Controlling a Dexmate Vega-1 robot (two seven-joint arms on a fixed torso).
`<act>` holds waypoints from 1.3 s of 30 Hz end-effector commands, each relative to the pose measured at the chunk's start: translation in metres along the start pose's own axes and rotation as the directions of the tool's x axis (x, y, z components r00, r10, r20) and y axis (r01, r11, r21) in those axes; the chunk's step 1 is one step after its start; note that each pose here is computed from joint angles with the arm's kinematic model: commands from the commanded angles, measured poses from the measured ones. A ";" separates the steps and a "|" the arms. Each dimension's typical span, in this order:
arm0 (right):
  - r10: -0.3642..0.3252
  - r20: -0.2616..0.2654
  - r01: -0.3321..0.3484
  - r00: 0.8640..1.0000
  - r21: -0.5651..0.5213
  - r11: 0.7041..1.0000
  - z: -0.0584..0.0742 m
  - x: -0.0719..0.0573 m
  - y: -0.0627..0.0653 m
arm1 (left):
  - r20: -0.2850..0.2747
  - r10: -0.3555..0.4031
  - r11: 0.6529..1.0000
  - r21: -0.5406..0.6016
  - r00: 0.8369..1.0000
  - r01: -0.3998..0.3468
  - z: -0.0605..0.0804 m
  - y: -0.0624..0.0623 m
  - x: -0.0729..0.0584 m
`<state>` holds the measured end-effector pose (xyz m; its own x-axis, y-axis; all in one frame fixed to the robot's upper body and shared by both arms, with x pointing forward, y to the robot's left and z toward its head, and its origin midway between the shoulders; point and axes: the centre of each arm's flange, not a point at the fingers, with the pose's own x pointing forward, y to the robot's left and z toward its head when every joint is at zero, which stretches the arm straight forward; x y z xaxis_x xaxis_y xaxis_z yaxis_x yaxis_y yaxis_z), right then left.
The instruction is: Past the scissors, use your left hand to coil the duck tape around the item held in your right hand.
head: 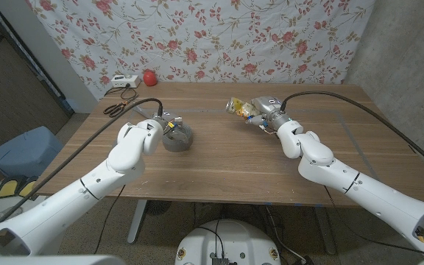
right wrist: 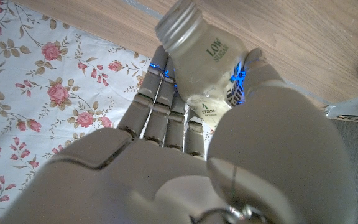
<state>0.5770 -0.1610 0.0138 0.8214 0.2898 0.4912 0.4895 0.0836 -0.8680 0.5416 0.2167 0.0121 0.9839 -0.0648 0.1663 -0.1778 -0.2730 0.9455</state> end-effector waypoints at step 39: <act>-0.008 0.006 0.008 1.000 0.013 1.000 -0.006 0.003 -0.001 | -0.012 0.036 0.971 0.235 0.999 -0.032 0.053 -0.050 0.015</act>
<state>0.5805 -0.1676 0.0157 0.8145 0.2961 0.4990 0.4907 0.1074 -0.8647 0.5610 0.1868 -0.0339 0.9917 0.0139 0.1281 -0.1066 -0.4698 0.8763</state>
